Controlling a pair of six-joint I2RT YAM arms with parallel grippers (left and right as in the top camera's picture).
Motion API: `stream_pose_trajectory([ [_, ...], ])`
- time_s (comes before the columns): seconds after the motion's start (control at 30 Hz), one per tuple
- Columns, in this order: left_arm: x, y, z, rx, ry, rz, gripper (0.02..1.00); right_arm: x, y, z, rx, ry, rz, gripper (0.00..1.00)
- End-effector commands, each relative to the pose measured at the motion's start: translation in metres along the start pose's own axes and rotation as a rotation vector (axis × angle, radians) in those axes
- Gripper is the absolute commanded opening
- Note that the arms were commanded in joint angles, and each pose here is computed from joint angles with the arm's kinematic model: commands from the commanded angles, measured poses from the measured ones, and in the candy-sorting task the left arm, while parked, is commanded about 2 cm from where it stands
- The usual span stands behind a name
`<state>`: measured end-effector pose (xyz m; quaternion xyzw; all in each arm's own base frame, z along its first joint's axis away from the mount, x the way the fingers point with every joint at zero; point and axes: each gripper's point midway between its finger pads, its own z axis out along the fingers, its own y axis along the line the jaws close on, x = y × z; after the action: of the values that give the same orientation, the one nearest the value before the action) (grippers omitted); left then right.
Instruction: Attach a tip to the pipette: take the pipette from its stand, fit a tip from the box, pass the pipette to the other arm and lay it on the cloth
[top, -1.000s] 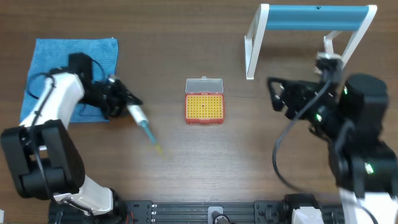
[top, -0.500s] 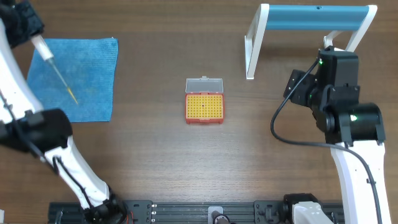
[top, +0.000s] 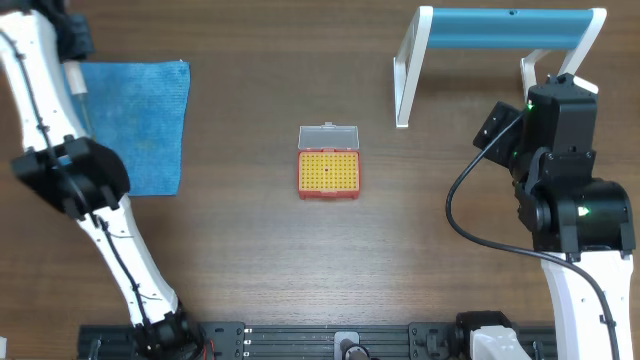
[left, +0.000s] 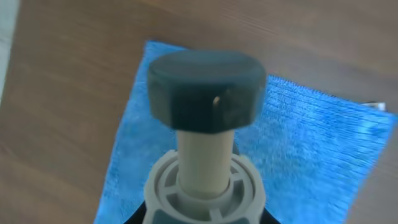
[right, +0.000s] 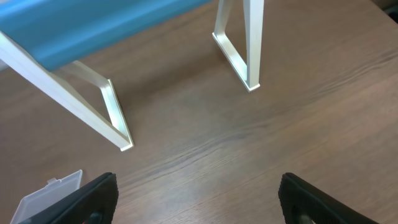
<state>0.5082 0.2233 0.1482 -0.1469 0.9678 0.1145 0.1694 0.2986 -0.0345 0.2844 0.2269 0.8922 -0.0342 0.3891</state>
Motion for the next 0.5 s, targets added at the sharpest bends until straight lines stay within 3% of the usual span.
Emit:
stream_pose_trajectory([
  [0.03,0.010,-0.033,0.047,-0.058,0.073,0.222,0.027,-0.004,0.000,-0.001,0.013,-0.007,0.028,0.844],
  [0.23,0.047,-0.058,0.092,0.021,0.211,0.285,0.027,-0.002,0.001,-0.001,0.010,0.001,0.032,0.844],
  [0.5,0.066,-0.041,0.105,0.021,0.284,0.240,0.027,-0.001,0.004,-0.001,-0.001,0.005,0.038,0.844],
])
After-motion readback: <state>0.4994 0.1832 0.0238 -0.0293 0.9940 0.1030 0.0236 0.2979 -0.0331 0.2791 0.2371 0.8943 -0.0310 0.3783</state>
